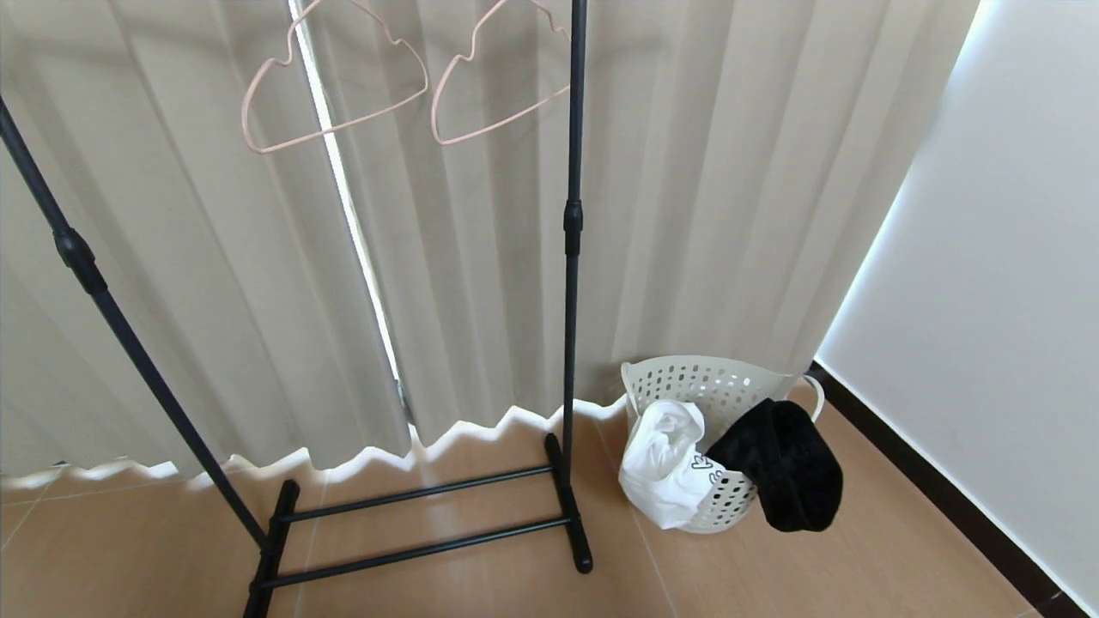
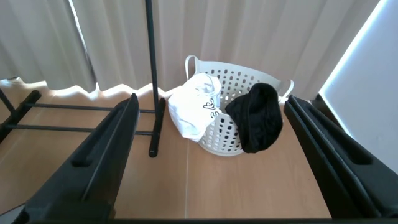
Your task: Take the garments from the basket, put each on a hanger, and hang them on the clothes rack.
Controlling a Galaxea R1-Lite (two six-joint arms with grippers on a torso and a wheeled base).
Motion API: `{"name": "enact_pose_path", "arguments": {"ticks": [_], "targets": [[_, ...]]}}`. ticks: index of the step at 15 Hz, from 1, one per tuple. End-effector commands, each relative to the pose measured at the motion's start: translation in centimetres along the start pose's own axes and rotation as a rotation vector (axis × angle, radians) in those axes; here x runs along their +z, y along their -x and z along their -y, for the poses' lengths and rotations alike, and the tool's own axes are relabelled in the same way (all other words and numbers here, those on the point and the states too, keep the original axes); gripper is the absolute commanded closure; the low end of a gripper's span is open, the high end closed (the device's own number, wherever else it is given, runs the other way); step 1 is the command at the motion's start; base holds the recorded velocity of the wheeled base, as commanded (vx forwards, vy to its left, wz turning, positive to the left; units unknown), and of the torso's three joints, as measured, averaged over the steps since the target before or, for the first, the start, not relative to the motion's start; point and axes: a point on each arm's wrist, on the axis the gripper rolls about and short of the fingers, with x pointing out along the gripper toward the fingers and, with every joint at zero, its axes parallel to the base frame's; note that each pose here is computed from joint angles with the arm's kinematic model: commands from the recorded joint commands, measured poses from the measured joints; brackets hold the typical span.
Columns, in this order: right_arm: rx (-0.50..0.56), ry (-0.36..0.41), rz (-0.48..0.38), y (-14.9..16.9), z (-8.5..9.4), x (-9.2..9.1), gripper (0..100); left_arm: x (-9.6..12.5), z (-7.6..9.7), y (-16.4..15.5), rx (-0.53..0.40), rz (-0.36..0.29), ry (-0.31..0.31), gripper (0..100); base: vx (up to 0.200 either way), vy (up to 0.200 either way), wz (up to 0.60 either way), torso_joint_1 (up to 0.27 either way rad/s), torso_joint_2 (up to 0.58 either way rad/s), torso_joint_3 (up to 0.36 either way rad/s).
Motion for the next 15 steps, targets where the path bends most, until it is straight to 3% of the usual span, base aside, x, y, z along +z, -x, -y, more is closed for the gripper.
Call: {"name": "enact_pose_path", "arguments": {"ticks": [1,5,10,15], "targets": [[0.001,0.001,0.000,0.00,0.00,0.00,0,0.00,0.00,-0.01,0.000,0.000,0.000,0,0.200,0.000,0.00,-0.002,0.01,0.007],[0.001,0.001,0.000,0.00,0.00,0.00,0,-0.01,0.00,-0.01,0.000,-0.002,-0.001,0,0.200,0.000,0.00,-0.005,0.00,0.004],[0.001,0.001,0.000,0.00,0.00,0.00,0,-0.01,0.00,-0.01,0.000,-0.002,0.000,0,0.000,0.000,0.00,0.000,0.00,0.000],[0.001,-0.001,0.000,0.00,0.00,0.00,0,-0.01,0.00,-0.01,0.000,-0.002,0.000,0,0.200,0.000,0.00,-0.002,0.00,0.005]]}}
